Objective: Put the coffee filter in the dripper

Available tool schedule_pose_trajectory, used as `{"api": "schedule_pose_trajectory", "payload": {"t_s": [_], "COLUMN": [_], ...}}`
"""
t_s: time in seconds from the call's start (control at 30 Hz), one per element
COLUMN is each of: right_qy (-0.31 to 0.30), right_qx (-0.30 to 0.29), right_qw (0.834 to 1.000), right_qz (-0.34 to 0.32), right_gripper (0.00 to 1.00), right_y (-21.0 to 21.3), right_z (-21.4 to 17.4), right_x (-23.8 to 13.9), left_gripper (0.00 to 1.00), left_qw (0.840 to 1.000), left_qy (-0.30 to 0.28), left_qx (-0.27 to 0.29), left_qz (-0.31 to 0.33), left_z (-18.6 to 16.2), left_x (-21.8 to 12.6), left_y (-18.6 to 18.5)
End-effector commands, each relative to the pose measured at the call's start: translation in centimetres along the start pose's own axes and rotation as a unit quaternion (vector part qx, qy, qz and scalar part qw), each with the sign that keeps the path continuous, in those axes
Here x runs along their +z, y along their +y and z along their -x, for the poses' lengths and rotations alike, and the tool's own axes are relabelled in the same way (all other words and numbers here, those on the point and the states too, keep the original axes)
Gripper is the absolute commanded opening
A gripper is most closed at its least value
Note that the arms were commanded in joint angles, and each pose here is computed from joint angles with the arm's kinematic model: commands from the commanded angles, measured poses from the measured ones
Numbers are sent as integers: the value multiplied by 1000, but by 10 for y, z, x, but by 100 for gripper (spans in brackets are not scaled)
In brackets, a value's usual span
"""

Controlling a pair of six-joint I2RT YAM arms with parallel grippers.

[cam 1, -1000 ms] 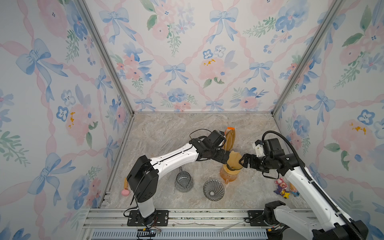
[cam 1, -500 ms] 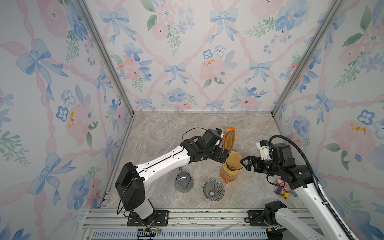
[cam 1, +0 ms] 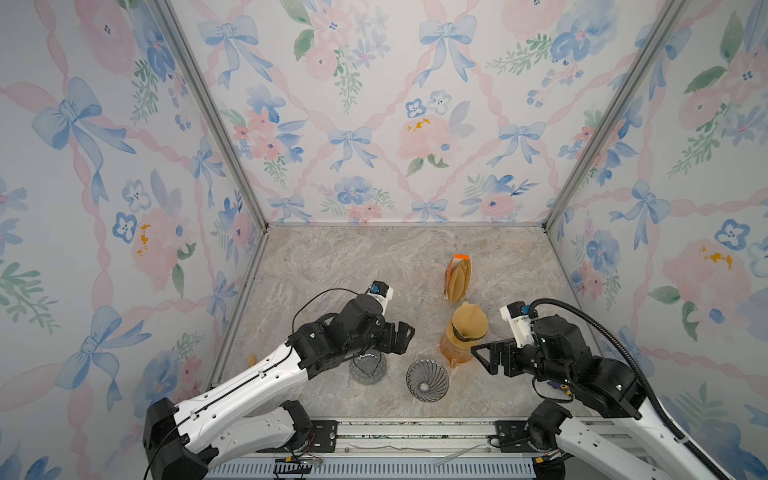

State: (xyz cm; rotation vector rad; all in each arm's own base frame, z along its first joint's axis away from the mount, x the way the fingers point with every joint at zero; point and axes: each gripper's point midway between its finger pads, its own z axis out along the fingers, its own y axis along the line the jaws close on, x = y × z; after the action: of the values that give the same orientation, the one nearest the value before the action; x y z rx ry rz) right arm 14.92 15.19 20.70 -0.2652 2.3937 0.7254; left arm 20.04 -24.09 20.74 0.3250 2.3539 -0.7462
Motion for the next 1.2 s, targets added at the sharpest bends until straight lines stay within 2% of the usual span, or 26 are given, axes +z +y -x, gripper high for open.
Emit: {"api": "schedule_pose_trajectory", "payload": {"t_s": [0.0,0.17,0.23,0.4,0.63,0.77,1.0,1.17], "right_qy": [-14,-8,-5,2,2,-1,-7,-12], "right_qx": [4,-33,-46,-44,-53,-56,-54,-53], "right_qw": [1000,999,999,998,998,997,997,997], "right_qz": [-7,-9,-13,-44,-46,-44,-46,-54], "right_gripper": [95,95,95,95,95,95,94,94], "right_y": [4,18,22,20,27,28,29,26], "right_z": [1,-1,-2,-5,-6,-9,-11,-11], "right_x": [5,11,15,27,34,37,40,37], "left_gripper": [97,94,90,80,61,58,42,36], "left_qw": [998,992,989,978,973,972,971,968], "left_qy": [10,5,10,51,74,74,77,85], "left_qx": [-32,-57,-73,-106,-122,-127,-133,-137], "left_qz": [46,109,130,170,183,185,185,192], "left_z": [-19,-33,-40,-72,-86,-88,-92,-94], "left_x": [-8,-25,-29,-22,-15,-15,-15,-11], "left_y": [29,64,77,103,109,111,112,113]}}
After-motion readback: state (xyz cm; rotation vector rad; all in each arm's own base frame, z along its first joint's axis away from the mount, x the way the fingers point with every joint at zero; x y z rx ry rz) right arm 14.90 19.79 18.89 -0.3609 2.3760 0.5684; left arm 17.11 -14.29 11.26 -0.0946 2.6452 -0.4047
